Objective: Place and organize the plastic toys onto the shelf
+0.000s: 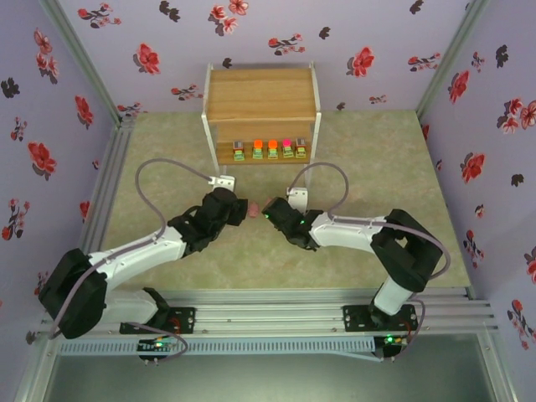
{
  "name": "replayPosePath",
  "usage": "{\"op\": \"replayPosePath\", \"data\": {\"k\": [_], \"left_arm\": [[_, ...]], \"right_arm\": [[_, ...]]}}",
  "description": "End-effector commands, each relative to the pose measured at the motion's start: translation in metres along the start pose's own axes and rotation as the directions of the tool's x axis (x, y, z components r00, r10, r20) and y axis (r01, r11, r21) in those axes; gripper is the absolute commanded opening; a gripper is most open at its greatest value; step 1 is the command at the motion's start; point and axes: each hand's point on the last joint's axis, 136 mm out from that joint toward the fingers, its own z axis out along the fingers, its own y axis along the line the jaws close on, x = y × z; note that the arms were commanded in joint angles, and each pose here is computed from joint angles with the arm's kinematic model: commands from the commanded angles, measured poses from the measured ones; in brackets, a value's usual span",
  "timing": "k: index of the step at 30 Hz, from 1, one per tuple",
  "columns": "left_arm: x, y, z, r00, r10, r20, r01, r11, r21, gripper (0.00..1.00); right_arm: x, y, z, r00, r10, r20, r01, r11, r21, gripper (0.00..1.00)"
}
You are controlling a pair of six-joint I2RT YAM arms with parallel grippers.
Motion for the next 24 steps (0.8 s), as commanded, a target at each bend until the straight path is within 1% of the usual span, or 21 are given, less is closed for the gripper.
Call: {"op": "replayPosePath", "data": {"k": [1,7,10,16,24], "left_arm": [[-0.004,0.009,-0.006,0.999,-0.039,0.017,0.039,0.999,-0.004,0.65],[-0.005,0.014,-0.007,0.999,-0.049,0.019,0.049,0.999,-0.012,0.65],[-0.003,0.014,-0.005,0.999,-0.049,0.014,0.049,0.999,-0.013,0.65],[-0.003,0.013,-0.005,0.999,-0.052,0.011,0.052,0.999,-0.011,0.65],[-0.002,0.014,-0.003,0.999,-0.053,0.007,0.053,0.998,-0.012,0.65]], "right_arm": [[-0.006,-0.004,0.003,1.000,0.005,0.016,-0.006,0.998,0.057,0.43],[-0.004,-0.002,0.012,1.000,0.010,0.008,-0.010,0.997,0.079,0.34],[-0.006,-0.006,0.013,0.999,0.028,0.024,-0.030,0.995,0.099,0.31],[-0.007,-0.014,0.013,0.998,0.050,0.047,-0.056,0.990,0.127,0.27],[-0.006,-0.011,0.024,0.996,0.076,0.041,-0.081,0.988,0.130,0.23]]}}
